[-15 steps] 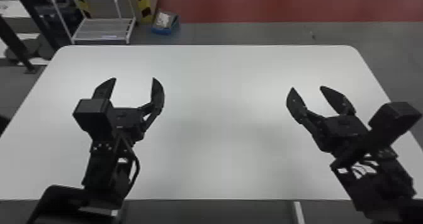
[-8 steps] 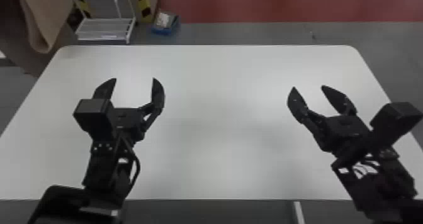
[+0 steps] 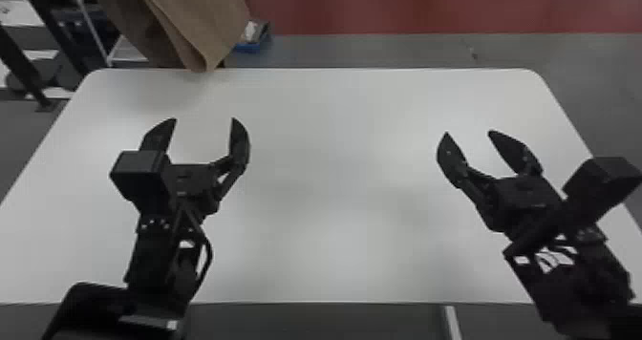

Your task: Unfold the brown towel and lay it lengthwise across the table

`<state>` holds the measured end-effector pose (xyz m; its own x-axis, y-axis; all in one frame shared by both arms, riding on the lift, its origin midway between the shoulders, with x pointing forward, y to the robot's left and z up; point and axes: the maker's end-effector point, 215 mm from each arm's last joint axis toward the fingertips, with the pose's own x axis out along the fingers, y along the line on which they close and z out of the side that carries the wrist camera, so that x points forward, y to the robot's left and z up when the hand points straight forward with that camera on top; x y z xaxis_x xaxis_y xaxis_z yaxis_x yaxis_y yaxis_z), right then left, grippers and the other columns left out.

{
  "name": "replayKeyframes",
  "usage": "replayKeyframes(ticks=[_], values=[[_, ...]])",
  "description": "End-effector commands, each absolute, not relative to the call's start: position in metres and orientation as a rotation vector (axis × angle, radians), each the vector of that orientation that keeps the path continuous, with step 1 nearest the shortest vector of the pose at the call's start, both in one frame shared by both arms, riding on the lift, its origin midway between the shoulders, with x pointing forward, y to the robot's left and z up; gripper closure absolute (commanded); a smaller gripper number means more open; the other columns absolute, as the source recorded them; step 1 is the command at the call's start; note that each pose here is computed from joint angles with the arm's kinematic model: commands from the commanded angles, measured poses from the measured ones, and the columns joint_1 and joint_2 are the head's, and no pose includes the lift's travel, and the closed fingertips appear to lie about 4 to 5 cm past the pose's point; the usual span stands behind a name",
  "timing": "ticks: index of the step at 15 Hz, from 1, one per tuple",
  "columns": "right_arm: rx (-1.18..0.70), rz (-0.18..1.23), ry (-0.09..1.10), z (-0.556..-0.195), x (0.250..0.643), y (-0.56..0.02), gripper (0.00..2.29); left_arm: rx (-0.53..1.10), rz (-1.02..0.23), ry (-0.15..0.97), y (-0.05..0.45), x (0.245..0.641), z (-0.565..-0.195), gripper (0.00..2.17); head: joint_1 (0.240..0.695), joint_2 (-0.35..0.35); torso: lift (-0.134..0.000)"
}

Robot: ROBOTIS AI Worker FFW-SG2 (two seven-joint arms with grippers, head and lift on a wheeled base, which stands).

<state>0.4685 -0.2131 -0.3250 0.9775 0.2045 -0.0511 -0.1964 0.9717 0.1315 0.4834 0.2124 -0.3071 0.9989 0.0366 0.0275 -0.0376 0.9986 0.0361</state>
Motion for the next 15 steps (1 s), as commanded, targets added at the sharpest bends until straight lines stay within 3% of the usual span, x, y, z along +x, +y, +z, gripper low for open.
replayKeyframes(ticks=[1,15], values=[[0.128,0.204,0.067,-0.3255,0.4682,-0.212,0.26,0.036,0.037,-0.028,0.2123,0.4833,-0.3065,0.09,0.695,-0.001,-0.122],[0.135,0.2,0.066,-0.3252,0.4683,-0.2136,0.26,0.038,0.034,-0.023,0.2108,0.4822,-0.3089,0.09,0.695,-0.002,-0.122]])
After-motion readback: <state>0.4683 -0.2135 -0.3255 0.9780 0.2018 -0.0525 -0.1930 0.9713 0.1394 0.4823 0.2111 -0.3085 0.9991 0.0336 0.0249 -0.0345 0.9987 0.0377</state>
